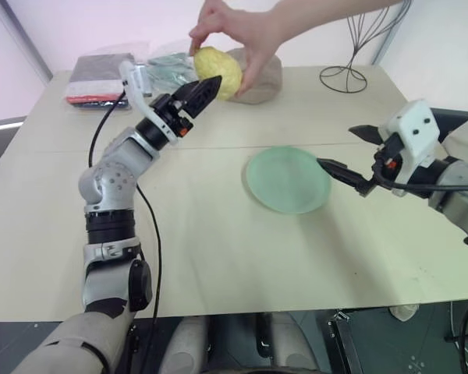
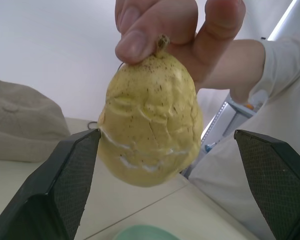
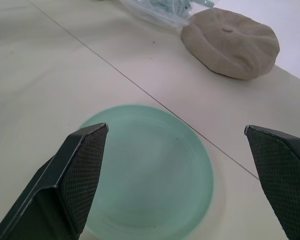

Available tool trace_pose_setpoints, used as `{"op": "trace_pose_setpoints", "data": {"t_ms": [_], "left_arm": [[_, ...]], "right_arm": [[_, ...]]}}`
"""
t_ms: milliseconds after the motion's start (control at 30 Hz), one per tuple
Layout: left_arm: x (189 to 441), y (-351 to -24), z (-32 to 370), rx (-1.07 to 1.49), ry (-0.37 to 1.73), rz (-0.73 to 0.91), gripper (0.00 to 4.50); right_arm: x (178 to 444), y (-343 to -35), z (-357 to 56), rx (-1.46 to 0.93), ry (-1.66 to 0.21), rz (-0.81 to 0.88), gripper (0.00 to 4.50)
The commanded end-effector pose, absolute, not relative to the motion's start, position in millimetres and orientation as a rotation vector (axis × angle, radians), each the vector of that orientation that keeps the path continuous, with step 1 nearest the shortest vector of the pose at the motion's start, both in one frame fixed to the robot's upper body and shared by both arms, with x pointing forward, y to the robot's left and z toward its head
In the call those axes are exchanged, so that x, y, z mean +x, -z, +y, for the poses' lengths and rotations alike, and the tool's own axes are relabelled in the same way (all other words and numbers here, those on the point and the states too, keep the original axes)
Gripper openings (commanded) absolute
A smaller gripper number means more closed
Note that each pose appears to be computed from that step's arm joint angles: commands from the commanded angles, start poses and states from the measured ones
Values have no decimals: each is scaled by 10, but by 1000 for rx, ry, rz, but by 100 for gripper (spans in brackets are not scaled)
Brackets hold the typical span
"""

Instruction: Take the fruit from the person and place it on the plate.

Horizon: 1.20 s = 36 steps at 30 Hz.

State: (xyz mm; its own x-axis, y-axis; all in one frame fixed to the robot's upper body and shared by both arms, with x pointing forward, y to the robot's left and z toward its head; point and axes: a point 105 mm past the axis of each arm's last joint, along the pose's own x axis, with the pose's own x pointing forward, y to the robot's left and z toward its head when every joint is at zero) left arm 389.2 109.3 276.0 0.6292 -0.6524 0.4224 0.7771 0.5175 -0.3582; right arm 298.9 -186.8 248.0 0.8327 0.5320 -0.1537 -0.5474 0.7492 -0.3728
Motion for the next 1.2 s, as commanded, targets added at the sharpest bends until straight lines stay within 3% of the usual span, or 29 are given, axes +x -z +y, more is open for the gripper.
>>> {"op": "trace_pose_setpoints", "data": {"t_ms": [33, 733, 867, 900, 1200], "left_arm": [[3874, -2956, 1097, -534, 898, -326, 448], [4105, -2832, 952, -487, 882, -304, 448], [4108, -2836, 958, -485, 880, -307, 311], [4108, -2836, 959, -485, 881, -308, 296], [4102, -2831, 958, -486, 891, -296, 296]], "right_arm": [[2931, -2639, -1878, -455, -574, -18, 450], [2910, -2670, -1905, -463, -556, -27, 450], [2907, -2666, -1909, -462, -553, -25, 450], [2906, -2665, -1909, -462, -553, -25, 450], [2909, -2663, -1914, -463, -552, -24, 450]]}}
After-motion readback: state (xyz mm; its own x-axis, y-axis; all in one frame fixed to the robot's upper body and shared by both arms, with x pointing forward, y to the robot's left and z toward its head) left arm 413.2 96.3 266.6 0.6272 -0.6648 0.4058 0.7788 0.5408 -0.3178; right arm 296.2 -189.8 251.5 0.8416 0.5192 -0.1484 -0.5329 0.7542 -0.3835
